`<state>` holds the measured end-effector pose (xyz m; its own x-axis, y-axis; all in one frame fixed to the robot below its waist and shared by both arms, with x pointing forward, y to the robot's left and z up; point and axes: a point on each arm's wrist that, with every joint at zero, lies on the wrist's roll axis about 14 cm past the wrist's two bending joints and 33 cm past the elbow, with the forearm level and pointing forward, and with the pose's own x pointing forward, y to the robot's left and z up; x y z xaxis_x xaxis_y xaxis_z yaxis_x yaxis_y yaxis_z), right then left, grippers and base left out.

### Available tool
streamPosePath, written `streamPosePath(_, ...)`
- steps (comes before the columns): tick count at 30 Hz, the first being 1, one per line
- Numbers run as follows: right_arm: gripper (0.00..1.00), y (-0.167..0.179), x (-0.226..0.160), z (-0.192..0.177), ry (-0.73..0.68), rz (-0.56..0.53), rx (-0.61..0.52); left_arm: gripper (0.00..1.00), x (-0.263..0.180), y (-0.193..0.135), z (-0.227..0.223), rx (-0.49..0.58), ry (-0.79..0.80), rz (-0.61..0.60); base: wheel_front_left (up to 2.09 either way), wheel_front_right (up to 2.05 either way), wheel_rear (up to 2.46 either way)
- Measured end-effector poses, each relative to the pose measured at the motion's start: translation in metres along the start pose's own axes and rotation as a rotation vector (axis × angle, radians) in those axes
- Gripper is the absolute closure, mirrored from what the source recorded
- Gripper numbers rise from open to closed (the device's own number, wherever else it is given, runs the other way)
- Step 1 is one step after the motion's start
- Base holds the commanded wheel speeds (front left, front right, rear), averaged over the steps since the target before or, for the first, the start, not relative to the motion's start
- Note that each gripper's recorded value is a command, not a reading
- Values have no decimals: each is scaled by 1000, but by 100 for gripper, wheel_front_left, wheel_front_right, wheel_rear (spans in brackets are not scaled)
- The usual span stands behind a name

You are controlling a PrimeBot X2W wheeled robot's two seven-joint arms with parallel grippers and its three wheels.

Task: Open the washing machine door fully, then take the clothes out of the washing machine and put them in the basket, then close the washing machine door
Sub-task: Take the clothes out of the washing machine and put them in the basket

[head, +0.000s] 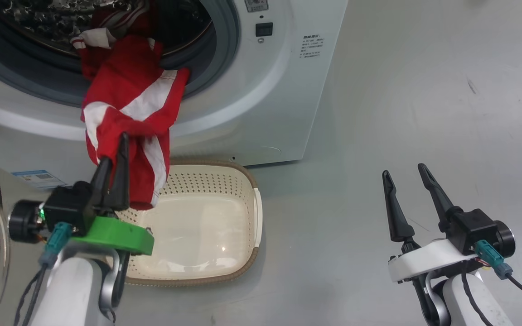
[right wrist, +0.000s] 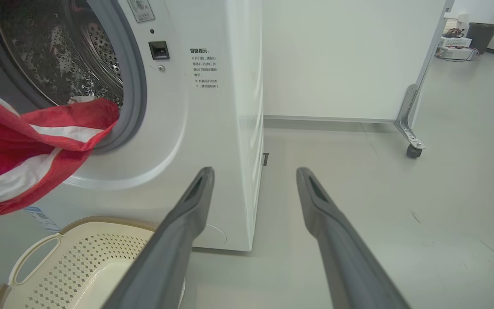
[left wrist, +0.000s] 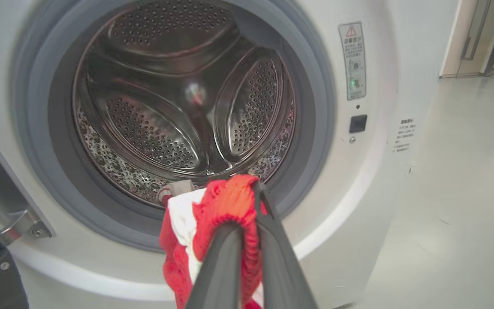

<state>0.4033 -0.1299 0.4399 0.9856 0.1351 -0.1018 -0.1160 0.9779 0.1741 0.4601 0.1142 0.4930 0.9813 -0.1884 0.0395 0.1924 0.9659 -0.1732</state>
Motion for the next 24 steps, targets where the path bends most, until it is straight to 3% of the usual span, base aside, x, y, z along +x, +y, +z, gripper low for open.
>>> streamPosePath(12,0,0,-3,-3,15,0,7,100,-23,-16,-92,-70,326,-23,0,0,0)
streamPosePath(24,0,-12,3,-13,40,-31,12,100,-37,-9,-181,-172,619,57,0,0,0)
